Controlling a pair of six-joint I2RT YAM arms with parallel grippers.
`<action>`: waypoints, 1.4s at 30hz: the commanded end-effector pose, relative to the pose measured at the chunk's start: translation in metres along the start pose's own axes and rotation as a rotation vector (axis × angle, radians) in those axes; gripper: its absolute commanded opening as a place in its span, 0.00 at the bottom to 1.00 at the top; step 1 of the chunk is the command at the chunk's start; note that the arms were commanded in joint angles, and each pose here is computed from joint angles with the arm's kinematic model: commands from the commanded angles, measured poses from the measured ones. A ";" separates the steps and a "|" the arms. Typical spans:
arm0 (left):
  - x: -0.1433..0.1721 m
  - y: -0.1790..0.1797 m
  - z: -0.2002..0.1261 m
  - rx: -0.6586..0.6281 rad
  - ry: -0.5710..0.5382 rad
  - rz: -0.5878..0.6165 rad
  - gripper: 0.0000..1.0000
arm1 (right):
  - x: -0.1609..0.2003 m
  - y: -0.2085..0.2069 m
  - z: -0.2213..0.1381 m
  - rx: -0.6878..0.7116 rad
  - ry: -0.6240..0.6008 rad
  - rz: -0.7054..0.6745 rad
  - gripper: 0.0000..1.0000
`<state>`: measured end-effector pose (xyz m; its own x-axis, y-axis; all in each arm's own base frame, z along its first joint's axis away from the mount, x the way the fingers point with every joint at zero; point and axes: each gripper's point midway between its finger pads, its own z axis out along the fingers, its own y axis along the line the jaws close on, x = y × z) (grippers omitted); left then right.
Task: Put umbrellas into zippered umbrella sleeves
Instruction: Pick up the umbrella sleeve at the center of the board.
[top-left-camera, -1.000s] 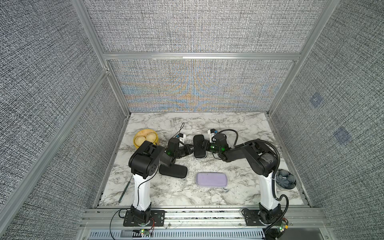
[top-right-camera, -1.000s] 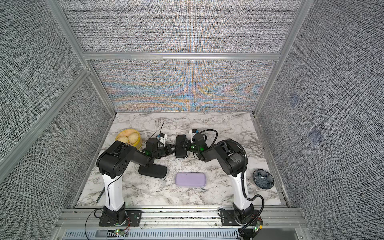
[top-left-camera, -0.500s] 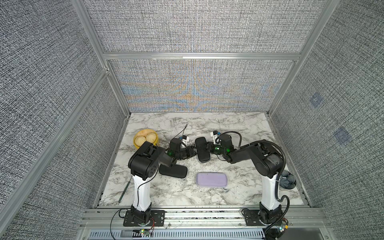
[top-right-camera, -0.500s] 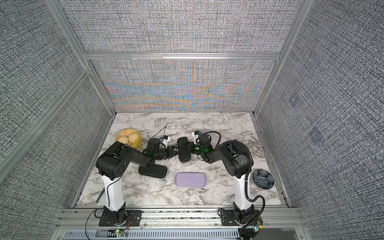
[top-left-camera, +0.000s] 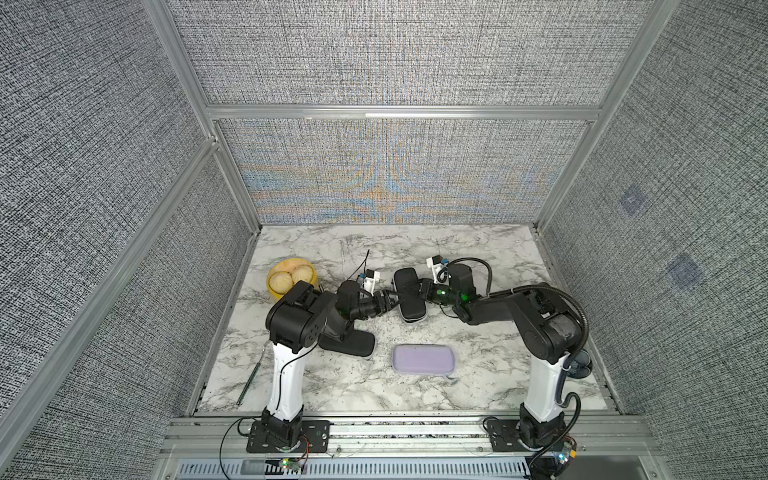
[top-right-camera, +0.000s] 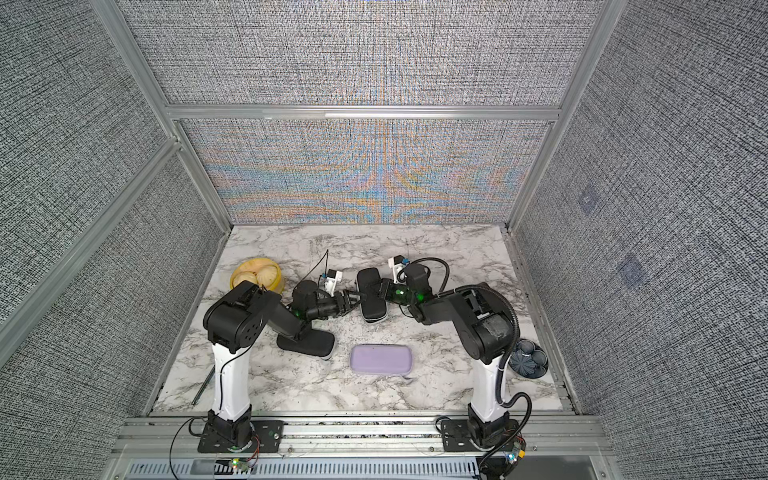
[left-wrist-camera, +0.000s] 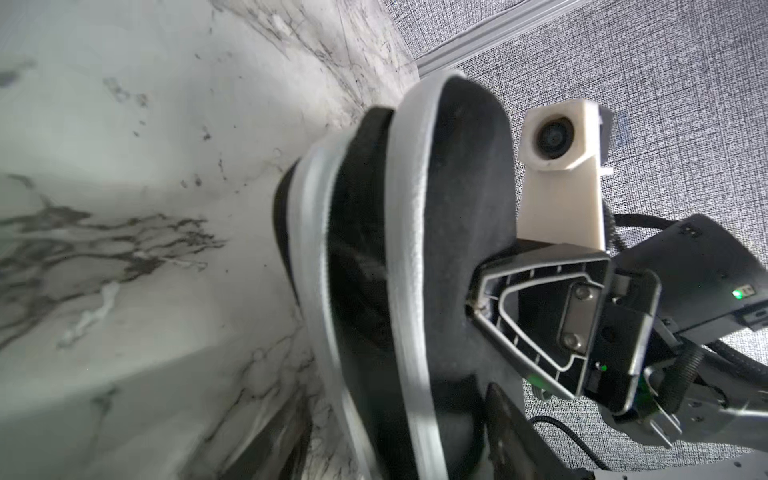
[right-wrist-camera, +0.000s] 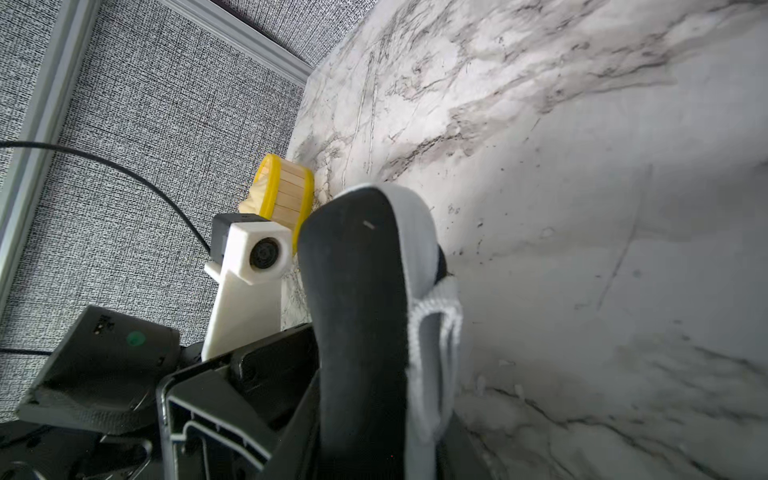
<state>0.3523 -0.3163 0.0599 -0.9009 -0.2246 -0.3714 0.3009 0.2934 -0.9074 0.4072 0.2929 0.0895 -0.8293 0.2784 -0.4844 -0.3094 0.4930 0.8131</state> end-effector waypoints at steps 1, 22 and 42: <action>-0.008 -0.022 -0.001 0.076 -0.041 0.064 0.65 | -0.012 0.034 -0.004 -0.131 -0.025 -0.033 0.15; -0.010 -0.069 0.009 0.206 -0.044 0.156 0.16 | 0.008 0.066 -0.014 -0.197 0.010 -0.090 0.18; -0.024 -0.097 -0.017 0.260 0.029 0.140 0.00 | -0.026 0.036 -0.090 0.030 -0.072 -0.274 0.88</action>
<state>0.3470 -0.3238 0.1283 -0.8756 -0.1955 -0.4417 0.4173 0.1545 -0.8956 0.3804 0.2384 0.1685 -0.6925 0.2376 -0.6812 -0.4873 0.5422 0.6845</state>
